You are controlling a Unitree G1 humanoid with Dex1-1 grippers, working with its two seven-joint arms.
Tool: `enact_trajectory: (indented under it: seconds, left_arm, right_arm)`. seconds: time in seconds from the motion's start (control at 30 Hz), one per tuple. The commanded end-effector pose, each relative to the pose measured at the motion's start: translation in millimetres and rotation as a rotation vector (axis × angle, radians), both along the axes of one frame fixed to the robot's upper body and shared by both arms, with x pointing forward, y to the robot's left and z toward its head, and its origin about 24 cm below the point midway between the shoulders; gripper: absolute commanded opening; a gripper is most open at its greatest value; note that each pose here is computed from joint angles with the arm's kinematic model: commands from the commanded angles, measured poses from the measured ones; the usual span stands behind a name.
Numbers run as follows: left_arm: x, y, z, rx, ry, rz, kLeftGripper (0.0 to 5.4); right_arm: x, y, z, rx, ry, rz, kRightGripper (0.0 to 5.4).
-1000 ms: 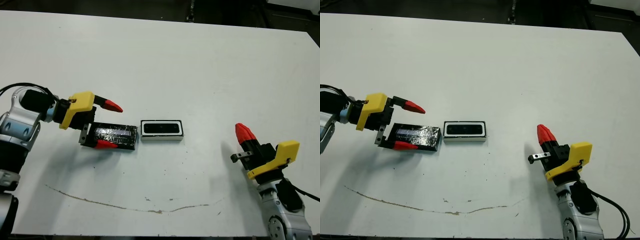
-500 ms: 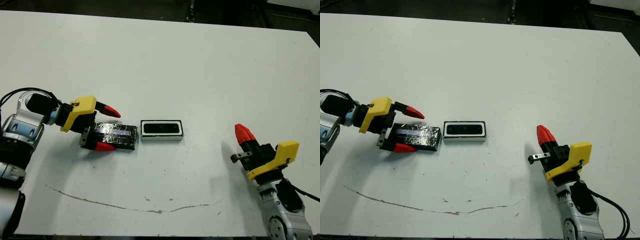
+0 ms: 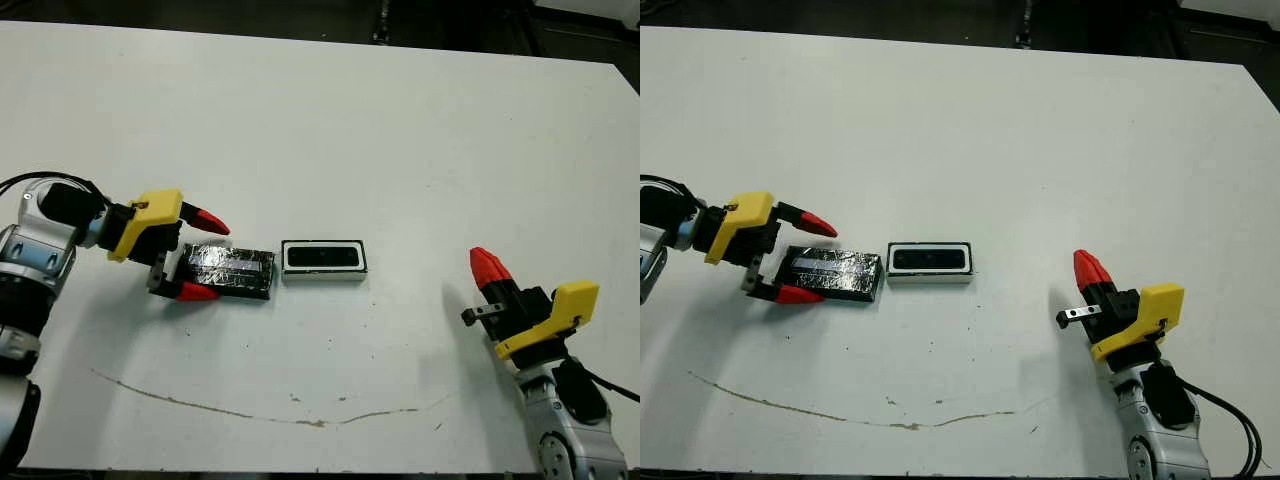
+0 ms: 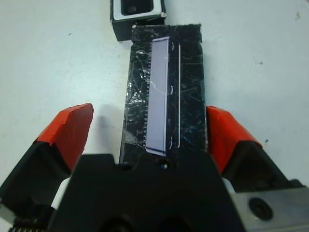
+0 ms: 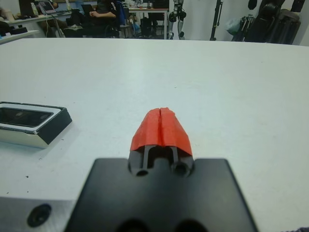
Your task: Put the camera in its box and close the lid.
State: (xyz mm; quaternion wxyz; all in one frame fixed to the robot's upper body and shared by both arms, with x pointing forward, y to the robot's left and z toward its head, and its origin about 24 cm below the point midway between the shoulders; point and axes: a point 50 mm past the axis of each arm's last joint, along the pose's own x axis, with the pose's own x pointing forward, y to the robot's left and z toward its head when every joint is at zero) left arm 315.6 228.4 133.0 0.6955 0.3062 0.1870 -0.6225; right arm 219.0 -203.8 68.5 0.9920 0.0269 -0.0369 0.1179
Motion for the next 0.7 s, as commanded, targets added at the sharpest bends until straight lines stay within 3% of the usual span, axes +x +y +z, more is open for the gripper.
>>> enact_trajectory:
  seconds: [0.03,0.2,0.63,0.7]
  left_arm:
    - [-3.3,5,-2.2,0.022,0.025,0.051,5.40]
    - [-4.0,7,-4.2,0.014,0.060,0.108,5.18]
    - [-3.0,12,-13.9,-0.068,0.114,0.125,3.22]
    - [-2.7,13,-15.3,-0.074,0.127,0.129,3.18]
  right_arm:
    - [-1.9,-3.0,-2.8,-0.020,0.030,0.000,0.01]
    - [-2.0,-3.7,-3.3,-0.027,0.033,0.000,0.00]
    - [-1.1,-4.7,-3.6,-0.013,0.047,0.010,0.00]
    - [-1.1,-4.5,-3.3,-0.019,0.050,0.007,0.00]
